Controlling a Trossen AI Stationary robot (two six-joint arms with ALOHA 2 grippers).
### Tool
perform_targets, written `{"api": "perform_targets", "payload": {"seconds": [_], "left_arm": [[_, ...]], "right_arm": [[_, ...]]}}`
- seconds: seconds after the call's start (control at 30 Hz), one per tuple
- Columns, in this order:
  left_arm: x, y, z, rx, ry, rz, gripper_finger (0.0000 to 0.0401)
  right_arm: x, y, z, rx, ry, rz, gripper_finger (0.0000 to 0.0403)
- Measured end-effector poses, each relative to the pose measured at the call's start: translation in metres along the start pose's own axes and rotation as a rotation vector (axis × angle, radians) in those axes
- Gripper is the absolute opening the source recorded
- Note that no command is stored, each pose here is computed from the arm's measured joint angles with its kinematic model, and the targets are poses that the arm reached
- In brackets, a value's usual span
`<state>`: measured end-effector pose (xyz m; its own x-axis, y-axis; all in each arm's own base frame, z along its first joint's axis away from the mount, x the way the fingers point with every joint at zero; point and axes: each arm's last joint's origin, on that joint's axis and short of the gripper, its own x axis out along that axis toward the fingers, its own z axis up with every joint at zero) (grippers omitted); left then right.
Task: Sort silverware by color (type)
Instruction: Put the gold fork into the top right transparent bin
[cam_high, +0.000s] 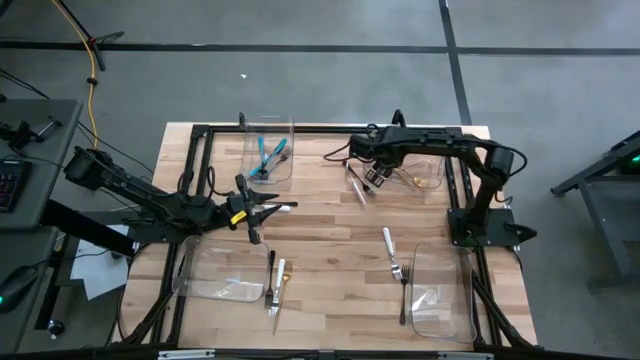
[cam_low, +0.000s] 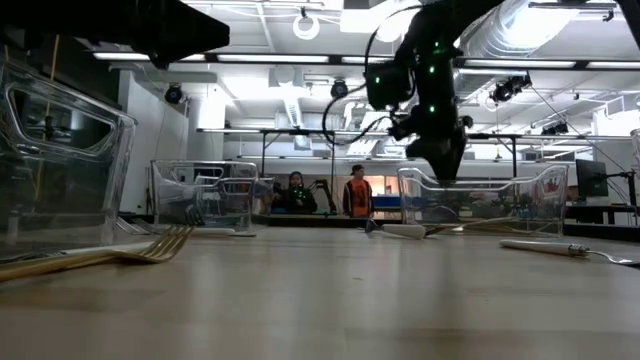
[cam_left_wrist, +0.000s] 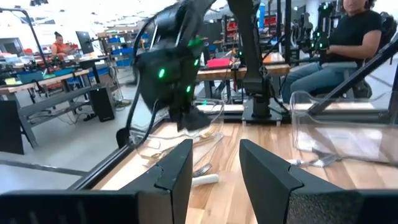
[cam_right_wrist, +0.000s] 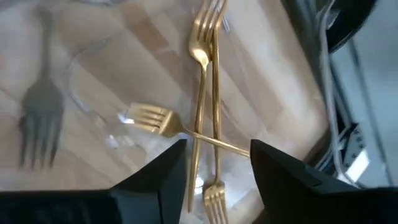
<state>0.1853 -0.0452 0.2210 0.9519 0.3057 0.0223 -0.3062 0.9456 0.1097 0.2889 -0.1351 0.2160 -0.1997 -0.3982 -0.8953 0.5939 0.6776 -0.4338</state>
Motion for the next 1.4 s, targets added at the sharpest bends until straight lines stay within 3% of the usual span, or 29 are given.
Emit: {"api": "perform_targets", "payload": {"seconds": [0.2, 0.5, 0.67, 0.83, 1.03, 1.4], "left_arm": [[0.000, 0.000, -0.002, 0.020, 0.018, -0.002, 0.0127], [0.001, 0.001, -0.003, 0.020, 0.025, 0.006, 0.0127], [0.001, 0.001, -0.003, -0.031, 0.025, 0.002, 0.0127], [0.001, 0.001, -0.003, -0.021, 0.025, 0.003, 0.0127], [0.001, 0.001, -0.003, -0.020, 0.025, 0.004, 0.0127], [0.001, 0.001, -0.004, -0.044, 0.037, 0.004, 0.0127]], "right_arm": [[-0.050, 0.001, -0.019, -0.008, -0.212, -0.036, 0.0174], [-0.121, 0.002, -0.063, 0.042, -0.625, 0.168, 0.0174], [-0.121, 0.023, -0.094, 0.039, -0.806, 0.394, 0.0174], [-0.102, 0.052, -0.115, -0.017, -0.900, 0.574, 0.0174], [-0.092, 0.072, -0.123, -0.081, -0.902, 0.662, 0.0174], [-0.108, 0.097, -0.122, -0.164, -1.027, 0.859, 0.0174]]}}
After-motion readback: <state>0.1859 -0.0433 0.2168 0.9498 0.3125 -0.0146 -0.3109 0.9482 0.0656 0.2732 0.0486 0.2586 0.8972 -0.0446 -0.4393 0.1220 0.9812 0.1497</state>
